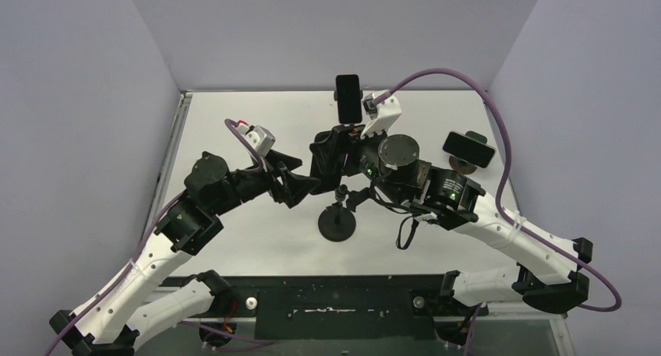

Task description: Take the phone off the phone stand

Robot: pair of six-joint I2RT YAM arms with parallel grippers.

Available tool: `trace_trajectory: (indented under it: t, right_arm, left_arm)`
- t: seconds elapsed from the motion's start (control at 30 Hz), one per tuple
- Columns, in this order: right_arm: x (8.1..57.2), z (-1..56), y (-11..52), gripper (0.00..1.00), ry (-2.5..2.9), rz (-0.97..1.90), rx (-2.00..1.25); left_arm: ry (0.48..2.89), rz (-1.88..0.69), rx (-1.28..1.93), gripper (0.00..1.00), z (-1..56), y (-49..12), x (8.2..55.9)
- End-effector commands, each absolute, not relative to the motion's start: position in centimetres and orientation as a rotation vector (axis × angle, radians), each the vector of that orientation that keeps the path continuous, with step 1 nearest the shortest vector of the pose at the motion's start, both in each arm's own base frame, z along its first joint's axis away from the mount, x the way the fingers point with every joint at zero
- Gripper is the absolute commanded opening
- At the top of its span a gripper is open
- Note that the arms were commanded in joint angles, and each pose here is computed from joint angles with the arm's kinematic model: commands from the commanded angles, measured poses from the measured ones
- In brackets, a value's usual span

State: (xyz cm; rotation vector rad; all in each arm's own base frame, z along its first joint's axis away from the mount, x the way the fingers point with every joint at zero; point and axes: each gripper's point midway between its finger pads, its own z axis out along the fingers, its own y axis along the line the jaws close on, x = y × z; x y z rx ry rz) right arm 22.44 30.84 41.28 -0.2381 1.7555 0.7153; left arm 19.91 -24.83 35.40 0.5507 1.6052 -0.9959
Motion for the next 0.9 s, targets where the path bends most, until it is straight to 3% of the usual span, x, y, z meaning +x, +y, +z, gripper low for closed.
trace_trajectory:
  t: [0.0, 0.87]
  right_arm:
    - [22.1, 46.0, 30.9, 0.00, 1.629, 0.846, -0.170]
    - [22.6, 44.0, 31.9, 0.00, 1.652, 0.853, -0.155]
  left_arm:
    - [1.526, -1.059, 0.575, 0.68, 38.0, -25.5, 19.3]
    - [1.510, -1.099, 0.549, 0.32, 36.3, -26.7, 20.3]
